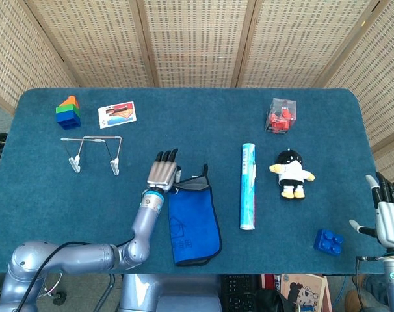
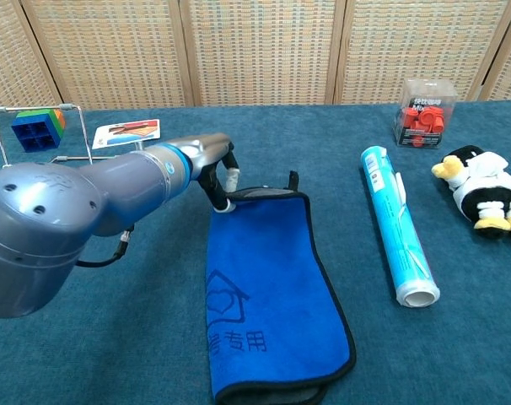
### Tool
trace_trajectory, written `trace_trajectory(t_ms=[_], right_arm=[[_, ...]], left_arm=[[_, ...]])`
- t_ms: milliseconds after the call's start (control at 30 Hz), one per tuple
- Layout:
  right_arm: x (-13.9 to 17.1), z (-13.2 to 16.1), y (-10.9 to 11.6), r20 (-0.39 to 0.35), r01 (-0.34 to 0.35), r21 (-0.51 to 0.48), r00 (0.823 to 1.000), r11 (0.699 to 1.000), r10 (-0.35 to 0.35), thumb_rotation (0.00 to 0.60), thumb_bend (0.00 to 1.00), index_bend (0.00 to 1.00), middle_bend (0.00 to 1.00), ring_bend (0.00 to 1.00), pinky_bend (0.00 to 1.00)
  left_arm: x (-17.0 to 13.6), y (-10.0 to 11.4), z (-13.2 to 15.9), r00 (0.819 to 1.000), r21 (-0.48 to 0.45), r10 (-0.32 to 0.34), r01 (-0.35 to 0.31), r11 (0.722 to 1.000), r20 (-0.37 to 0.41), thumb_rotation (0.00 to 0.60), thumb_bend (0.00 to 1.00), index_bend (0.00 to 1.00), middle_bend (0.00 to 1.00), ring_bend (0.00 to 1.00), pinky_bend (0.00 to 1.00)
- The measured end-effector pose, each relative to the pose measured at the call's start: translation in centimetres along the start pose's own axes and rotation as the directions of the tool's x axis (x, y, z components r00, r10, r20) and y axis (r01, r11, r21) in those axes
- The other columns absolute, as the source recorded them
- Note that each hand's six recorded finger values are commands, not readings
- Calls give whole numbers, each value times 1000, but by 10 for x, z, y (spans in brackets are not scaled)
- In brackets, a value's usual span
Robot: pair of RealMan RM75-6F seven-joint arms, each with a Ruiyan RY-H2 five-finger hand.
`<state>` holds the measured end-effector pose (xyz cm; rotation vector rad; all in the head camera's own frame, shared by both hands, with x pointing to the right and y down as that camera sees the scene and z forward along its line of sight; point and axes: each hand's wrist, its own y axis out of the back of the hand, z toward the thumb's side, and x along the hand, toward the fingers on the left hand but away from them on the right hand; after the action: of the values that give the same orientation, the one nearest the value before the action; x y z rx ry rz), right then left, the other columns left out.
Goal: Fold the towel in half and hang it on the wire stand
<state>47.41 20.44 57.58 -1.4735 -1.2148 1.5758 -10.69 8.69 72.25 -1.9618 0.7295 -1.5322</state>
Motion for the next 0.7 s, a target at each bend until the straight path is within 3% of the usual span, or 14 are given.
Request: trace_trajectory(t_ms=[367, 700], right_arm=[[2, 3, 0, -10, -2, -2, 1000, 1000, 2, 600, 0, 0, 0, 0, 0], [3, 8, -1, -25, -5, 0, 1000, 1000, 5, 600, 0, 0, 0, 0, 0]], left_arm=[[-29, 61, 9, 986, -78, 125, -117, 990, 108, 600, 822, 880, 0, 0, 0], [-47, 128, -15, 966, -136, 244, -231, 963, 90, 600, 822, 888, 0, 0, 0]])
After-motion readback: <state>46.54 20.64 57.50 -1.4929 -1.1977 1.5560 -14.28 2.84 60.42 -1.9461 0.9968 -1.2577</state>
